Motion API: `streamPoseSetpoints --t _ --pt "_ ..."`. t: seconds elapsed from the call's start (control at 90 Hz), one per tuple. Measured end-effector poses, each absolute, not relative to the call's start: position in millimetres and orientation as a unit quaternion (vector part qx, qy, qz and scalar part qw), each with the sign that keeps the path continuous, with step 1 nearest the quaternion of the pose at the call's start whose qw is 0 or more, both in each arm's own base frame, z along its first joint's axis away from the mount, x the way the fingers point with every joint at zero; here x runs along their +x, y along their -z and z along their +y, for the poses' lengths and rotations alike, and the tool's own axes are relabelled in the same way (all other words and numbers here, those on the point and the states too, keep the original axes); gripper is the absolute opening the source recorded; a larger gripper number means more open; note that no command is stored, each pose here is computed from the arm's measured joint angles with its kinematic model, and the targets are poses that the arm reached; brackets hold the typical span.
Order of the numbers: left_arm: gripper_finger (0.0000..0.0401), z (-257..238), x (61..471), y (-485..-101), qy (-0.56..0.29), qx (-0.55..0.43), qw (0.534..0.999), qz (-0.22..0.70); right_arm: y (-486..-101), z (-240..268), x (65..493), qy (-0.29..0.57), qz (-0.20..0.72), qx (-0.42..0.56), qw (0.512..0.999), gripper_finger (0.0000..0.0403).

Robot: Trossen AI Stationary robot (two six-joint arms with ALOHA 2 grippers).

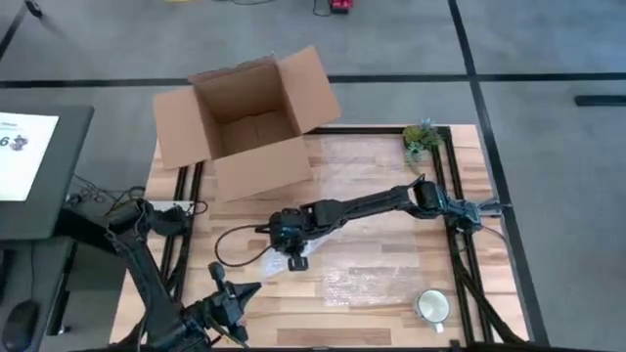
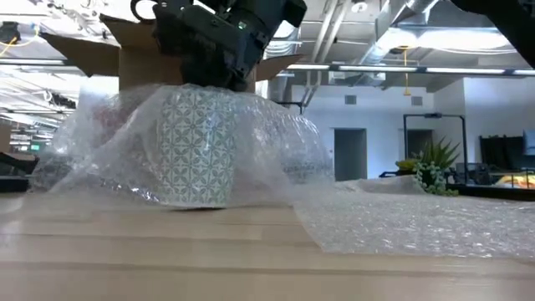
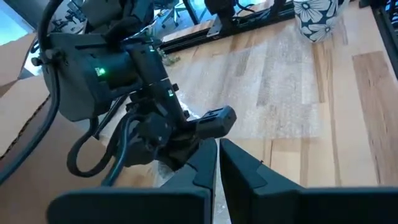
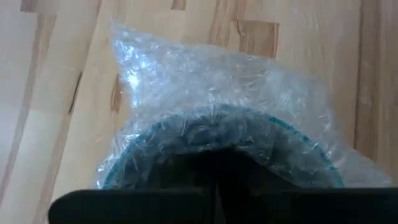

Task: Wrap mug
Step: Wrap the green patterned mug with the bubble wrap

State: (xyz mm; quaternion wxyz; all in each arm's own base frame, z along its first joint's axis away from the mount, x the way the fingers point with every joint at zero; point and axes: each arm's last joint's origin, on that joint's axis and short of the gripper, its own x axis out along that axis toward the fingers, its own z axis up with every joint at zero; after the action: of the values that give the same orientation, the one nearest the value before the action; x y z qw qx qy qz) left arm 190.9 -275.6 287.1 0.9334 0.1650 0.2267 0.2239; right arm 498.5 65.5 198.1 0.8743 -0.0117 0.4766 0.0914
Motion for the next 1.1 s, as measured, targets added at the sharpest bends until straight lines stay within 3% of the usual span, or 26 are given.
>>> streamPoseSetpoints --t 0.322,0.5,0.711,1.1 --pt "0.0000 -279 186 -286 -0.215 0.160 0.934 0.236 -281 76 478 -0.075 0.433 -0.050 0.897 0.0000" --pt "0.0000 -277 183 -287 -0.219 0.157 0.933 0.238 -294 78 465 -0.057 0.451 -0.013 0.890 0.0000" --pt "0.0000 -276 182 -287 -0.222 0.155 0.933 0.237 -252 77 471 0.002 0.518 -0.004 0.855 0.0000" --pt "0.0000 -274 186 -287 -0.228 0.156 0.931 0.239 -172 73 494 0.006 0.584 0.024 0.812 0.0000"
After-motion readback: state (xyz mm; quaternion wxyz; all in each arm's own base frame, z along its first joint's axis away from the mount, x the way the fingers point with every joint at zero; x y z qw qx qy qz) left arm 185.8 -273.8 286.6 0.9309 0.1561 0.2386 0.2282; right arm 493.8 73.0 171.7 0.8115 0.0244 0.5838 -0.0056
